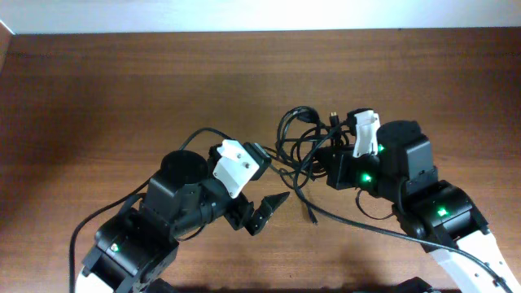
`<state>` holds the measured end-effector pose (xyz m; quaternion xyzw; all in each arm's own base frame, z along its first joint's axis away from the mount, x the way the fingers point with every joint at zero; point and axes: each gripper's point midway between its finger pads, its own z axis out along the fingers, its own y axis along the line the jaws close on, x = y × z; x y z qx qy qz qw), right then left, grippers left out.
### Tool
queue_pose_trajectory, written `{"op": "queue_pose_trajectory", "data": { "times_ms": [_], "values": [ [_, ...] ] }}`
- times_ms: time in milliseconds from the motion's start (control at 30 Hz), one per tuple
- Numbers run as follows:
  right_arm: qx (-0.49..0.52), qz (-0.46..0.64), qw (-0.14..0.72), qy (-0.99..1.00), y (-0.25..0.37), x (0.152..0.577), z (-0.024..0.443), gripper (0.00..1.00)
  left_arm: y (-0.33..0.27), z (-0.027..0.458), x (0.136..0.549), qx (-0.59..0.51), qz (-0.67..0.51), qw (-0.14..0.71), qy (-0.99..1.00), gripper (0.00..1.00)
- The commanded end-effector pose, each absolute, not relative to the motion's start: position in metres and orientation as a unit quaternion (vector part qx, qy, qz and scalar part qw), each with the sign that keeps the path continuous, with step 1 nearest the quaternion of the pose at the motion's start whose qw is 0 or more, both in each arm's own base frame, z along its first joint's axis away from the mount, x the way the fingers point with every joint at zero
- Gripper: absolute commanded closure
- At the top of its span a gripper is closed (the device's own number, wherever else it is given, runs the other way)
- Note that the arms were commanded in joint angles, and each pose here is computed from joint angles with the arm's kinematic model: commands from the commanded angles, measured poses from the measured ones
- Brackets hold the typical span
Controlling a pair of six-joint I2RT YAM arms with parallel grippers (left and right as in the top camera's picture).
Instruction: Untangle cables
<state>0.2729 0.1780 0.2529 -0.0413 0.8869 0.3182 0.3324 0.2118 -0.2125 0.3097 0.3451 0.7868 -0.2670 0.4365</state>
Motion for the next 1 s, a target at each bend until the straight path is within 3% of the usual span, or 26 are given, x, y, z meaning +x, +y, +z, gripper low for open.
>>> {"op": "queue_pose_trajectory", "data": {
  "times_ms": [0, 233, 433, 667, 700, 767, 900, 933, 967],
  "values": [
    [-0.04, 0.363, 0.325, 0.873, 0.177, 0.27, 0.264, 0.96, -0.2, 0.333, 0.21, 0.348, -0.242, 0.483, 0.766, 0.01],
    [-0.088, 0.488, 0.332, 0.802, 0.188, 0.267, 0.313, 0.96, -0.189, 0.343, 0.214, 0.268, -0.259, 0.492, 0.787, 0.01],
    [-0.132, 0.545, 0.295, 0.774, 0.202, 0.245, 0.327, 0.96, -0.213, 0.344, 0.245, 0.271, -0.266, 0.505, 0.775, 0.01],
    [-0.154, 0.563, 0.281, 0.762, 0.205, 0.235, 0.331, 0.96, -0.243, 0.343, 0.253, 0.302, -0.313, 0.491, 0.755, 0.0],
    [-0.154, 0.562, 0.278, 0.763, 0.206, 0.234, 0.33, 0.96, -0.245, 0.34, 0.255, 0.303, -0.313, 0.488, 0.756, 0.04],
    [-0.15, 0.562, 0.273, 0.766, 0.205, 0.234, 0.328, 0.96, -0.249, 0.338, 0.261, 0.302, -0.313, 0.488, 0.756, 0.39],
    [-0.148, 0.557, 0.264, 0.774, 0.205, 0.232, 0.321, 0.96, -0.251, 0.342, 0.264, 0.302, -0.315, 0.498, 0.75, 0.89],
    [-0.147, 0.556, 0.263, 0.774, 0.204, 0.232, 0.321, 0.92, -0.251, 0.343, 0.264, 0.302, -0.315, 0.5, 0.748, 1.0],
    [-0.147, 0.556, 0.263, 0.774, 0.204, 0.232, 0.32, 0.68, -0.251, 0.344, 0.265, 0.302, -0.315, 0.501, 0.747, 1.0]
  ]
}}
